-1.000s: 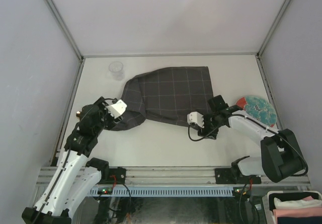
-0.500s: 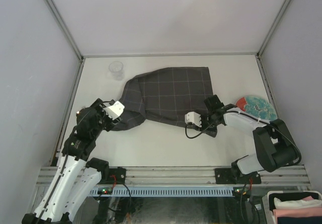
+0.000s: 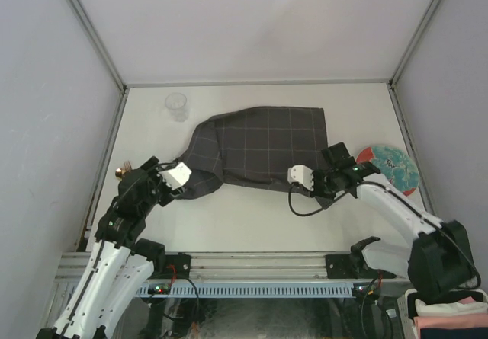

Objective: Set the dinner table for one person
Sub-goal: Flatten out the napkin at the center of the board.

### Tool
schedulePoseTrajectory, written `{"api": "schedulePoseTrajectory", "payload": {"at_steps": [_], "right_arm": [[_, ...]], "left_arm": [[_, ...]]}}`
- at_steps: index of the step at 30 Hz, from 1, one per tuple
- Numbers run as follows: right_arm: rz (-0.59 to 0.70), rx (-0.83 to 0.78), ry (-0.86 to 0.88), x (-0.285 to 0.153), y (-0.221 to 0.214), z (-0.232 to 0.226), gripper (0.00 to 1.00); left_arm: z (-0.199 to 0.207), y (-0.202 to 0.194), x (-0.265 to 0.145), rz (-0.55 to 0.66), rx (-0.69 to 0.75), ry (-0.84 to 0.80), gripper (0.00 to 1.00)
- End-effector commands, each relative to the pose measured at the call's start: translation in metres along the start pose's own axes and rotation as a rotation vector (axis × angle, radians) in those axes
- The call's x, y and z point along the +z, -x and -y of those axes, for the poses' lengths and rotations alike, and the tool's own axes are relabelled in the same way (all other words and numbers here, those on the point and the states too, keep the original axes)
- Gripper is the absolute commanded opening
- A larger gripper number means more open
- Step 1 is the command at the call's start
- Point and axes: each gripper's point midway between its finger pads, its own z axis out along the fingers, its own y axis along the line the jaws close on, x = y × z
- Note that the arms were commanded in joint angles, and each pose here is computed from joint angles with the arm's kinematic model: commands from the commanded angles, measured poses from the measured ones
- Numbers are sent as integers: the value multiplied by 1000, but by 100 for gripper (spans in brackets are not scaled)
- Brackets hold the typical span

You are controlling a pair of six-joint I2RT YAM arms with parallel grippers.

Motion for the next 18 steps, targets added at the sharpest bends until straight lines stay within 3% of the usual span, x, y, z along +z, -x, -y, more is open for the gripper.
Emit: {"api": "schedulePoseTrajectory", "payload": {"at_steps": [1, 10, 16, 17, 18], "right_arm": [[90, 60, -46, -41, 23, -5, 0], [41, 122, -1, -62, -4, -43, 0], [18, 117, -59, -78, -19, -44, 0], [39, 128, -72, -79, -17, -40, 12], [64, 136, -92, -81, -13, -34, 30]], "left_arm": [[9, -5, 11, 12, 66, -29, 84], [0, 26, 41, 19, -6, -88, 86], [-4, 37, 44, 37, -14, -91, 88], [-3, 39, 44, 49, -9, -94, 89], [-1, 39, 45, 55, -4, -95, 89]]}}
